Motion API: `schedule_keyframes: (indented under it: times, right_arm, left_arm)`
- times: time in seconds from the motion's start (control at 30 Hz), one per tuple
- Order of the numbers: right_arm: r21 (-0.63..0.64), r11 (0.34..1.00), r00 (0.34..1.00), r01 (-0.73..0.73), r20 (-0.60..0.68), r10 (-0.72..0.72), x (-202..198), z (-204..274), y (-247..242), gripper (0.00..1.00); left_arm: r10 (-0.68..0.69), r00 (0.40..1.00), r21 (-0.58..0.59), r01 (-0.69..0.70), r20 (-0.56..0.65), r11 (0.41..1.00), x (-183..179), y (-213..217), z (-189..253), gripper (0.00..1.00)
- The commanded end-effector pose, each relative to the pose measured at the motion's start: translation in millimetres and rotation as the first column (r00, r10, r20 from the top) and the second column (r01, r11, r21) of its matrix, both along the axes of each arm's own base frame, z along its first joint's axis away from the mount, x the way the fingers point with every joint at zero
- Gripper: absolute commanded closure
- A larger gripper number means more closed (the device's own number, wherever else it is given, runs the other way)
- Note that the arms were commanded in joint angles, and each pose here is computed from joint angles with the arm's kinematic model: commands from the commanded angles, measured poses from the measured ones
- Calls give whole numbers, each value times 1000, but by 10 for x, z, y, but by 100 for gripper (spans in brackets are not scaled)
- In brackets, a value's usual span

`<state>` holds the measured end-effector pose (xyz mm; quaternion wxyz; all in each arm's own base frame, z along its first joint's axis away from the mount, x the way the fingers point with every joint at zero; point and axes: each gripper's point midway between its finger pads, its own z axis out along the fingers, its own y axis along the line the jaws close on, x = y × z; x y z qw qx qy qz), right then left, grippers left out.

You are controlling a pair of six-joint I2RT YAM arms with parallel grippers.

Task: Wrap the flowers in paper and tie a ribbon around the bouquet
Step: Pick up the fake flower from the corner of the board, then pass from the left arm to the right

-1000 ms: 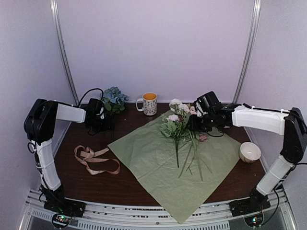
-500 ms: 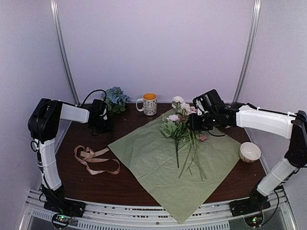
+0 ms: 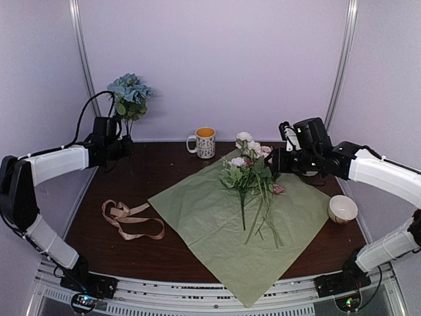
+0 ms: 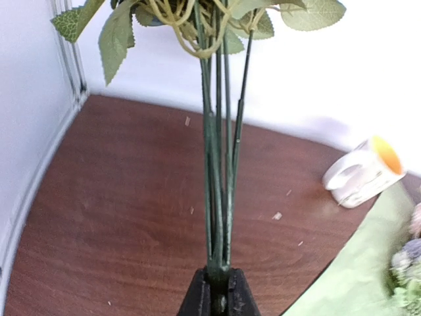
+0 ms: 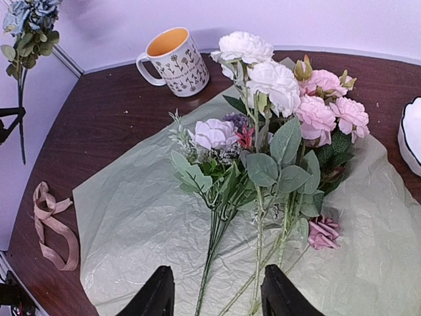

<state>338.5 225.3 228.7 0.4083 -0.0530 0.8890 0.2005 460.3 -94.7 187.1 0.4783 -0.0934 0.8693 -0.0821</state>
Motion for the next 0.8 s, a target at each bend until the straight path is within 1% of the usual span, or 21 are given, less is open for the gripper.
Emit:
schedule_keyframes:
  times: [0.0, 0.07, 0.13, 0.2, 0.23, 0.33, 0.43, 0.47, 0.53, 0.57, 0.63, 0.77]
  right_arm:
    - [40, 999, 995, -29, 100, 25, -62, 232, -4, 53]
    - [74, 995, 989, -62, 139, 51, -96, 351, 39, 53]
    - [124, 985, 978, -122, 185, 98, -142, 496, 129, 53]
    - [186, 960, 958, -210, 233, 165, -239, 645, 262, 53]
    - [215, 942, 944, -256, 267, 196, -292, 741, 333, 53]
    - [253, 884, 879, -394, 384, 282, -506, 1054, 575, 53]
    - [244, 821, 796, -515, 491, 353, -730, 1345, 813, 51]
    - [249, 798, 771, -549, 519, 369, -784, 1433, 882, 50]
    - [269, 754, 735, -599, 558, 385, -849, 1580, 997, 49]
    - [276, 739, 723, -614, 572, 387, -859, 1640, 1042, 49]
    - [287, 717, 708, -636, 587, 393, -863, 1734, 1122, 47]
    - [307, 668, 677, -677, 617, 402, -880, 1859, 1260, 39]
  left_arm:
    - [-56, 967, 26, 51, 250, 998, -111, -80, 750, 100]
    - [-120, 936, 57, 107, 330, 993, -258, -252, 1012, 100]
    - [-202, 888, 97, 177, 413, 979, -436, -504, 1280, 100]
    - [-312, 816, 126, 288, 487, 949, -685, -893, 1532, 100]
    - [-370, 772, 131, 356, 517, 925, -796, -1092, 1636, 100]
    - [-514, 622, 127, 557, 591, 821, -1126, -1685, 1864, 100]
    - [-606, 437, 133, 729, 664, 671, -1504, -2227, 2059, 100]
    - [-621, 389, 133, 768, 681, 627, -1608, -2362, 2116, 100]
    - [-635, 317, 133, 820, 704, 557, -1765, -2558, 2219, 100]
    - [-641, 288, 137, 837, 711, 529, -1830, -2633, 2246, 100]
    - [-645, 255, 143, 855, 721, 498, -1911, -2723, 2287, 100]
    - [-669, 218, 144, 886, 711, 442, -1996, -2886, 2232, 100]
